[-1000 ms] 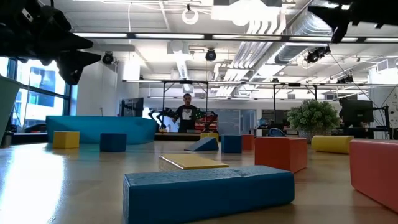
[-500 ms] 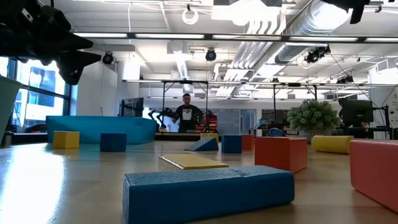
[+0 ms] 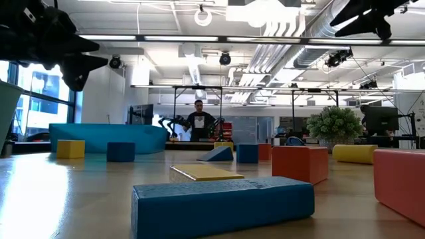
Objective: Sort & place blocks by color
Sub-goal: Put the yellow block into the gray bin
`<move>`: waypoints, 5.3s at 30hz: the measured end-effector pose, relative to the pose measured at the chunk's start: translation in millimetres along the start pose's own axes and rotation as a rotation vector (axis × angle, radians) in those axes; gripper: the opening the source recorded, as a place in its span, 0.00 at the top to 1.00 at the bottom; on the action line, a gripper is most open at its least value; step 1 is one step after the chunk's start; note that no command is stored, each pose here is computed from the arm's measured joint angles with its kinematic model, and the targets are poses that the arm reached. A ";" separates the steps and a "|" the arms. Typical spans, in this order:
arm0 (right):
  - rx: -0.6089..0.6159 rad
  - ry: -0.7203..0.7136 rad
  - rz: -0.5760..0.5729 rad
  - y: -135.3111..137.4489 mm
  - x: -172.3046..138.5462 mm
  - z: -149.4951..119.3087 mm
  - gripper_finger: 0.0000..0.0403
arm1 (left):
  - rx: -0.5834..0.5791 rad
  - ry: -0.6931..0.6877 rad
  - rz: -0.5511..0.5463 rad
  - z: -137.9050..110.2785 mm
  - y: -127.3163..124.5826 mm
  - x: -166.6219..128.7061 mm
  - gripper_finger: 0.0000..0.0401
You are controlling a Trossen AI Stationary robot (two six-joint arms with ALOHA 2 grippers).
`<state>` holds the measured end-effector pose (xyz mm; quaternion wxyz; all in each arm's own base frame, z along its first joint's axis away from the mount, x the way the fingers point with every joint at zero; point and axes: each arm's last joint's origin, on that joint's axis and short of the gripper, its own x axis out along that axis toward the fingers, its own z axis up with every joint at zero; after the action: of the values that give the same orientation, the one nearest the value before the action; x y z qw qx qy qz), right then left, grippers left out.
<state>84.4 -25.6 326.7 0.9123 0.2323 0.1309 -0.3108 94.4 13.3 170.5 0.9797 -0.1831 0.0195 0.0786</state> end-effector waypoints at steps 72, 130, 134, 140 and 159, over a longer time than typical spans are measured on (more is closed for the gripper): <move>0.135 1.235 -0.432 24.8 187.7 -132.9 0.43 | -0.182 0.000 0.000 0.0 0.0 0.0 0.59; -0.041 1.170 0.083 230.5 37.6 -128.6 0.75 | -0.231 0.000 0.001 0.0 0.1 0.0 0.59; -0.013 1.216 0.052 234.3 10.2 -142.6 0.75 | -0.261 0.000 0.001 0.0 0.1 0.0 0.59; 0.042 1.233 -0.092 228.8 -29.0 -160.6 0.75 | -0.278 -0.001 0.002 0.0 0.1 0.0 0.59; 0.173 1.148 -0.342 190.1 -49.3 -219.2 0.75 | -0.313 -0.014 0.023 0.3 0.7 0.0 0.59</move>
<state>145.0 242.9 222.6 0.6109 0.4118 0.6121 -0.2874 94.3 14.1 170.5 0.9384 -0.3326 0.0022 0.0932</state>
